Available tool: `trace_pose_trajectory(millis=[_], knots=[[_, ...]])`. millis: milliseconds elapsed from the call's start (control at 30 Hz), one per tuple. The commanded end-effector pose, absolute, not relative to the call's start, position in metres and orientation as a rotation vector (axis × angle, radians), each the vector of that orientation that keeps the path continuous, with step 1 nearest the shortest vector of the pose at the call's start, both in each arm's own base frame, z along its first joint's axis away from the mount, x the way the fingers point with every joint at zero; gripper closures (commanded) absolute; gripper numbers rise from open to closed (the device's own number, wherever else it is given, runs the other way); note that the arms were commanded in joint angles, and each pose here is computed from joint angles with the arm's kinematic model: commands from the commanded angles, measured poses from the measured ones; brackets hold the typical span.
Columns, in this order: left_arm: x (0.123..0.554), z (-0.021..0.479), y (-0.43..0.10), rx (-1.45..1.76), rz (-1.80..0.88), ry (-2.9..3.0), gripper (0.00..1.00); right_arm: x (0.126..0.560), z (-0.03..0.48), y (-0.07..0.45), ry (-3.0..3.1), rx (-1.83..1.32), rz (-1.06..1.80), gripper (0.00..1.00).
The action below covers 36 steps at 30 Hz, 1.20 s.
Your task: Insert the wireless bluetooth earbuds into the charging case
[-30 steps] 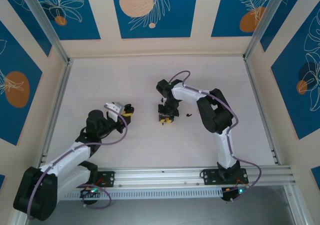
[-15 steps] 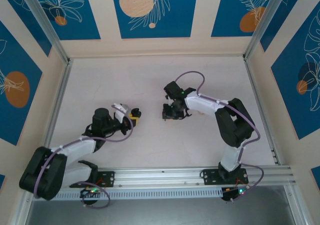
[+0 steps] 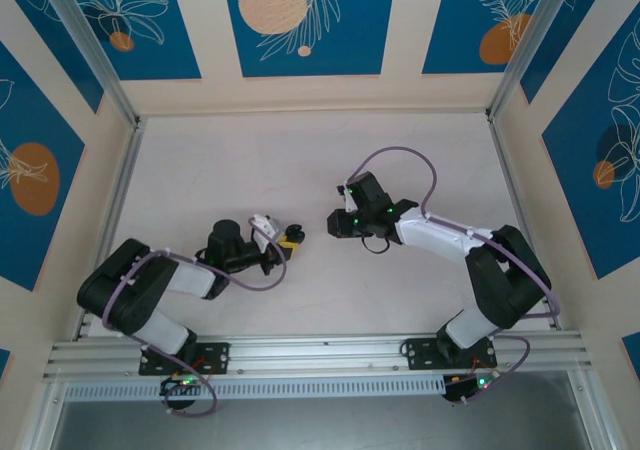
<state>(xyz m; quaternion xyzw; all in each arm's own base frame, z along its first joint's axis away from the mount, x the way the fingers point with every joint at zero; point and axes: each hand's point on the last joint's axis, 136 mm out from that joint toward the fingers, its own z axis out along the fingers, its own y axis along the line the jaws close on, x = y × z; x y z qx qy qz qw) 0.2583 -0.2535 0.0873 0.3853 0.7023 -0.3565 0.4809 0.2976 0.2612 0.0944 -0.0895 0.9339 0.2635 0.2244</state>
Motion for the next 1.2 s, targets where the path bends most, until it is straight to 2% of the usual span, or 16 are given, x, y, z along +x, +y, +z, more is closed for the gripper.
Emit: trace_pose_trajectory(millis=[0,500,1167], knots=[[0.261,0.11,-0.27,0.991,-0.87,1.525,0.84,0.301,0.119,0.271,2.427,-0.324,0.781,0.79],[0.266,0.11,-0.284,0.981,-0.853,1.445,0.86,0.275,0.159,0.294,2.164,-0.501,0.916,0.79],[0.266,0.126,-0.285,0.955,-0.837,1.414,0.86,0.267,0.146,0.322,2.178,-0.602,0.892,0.8]])
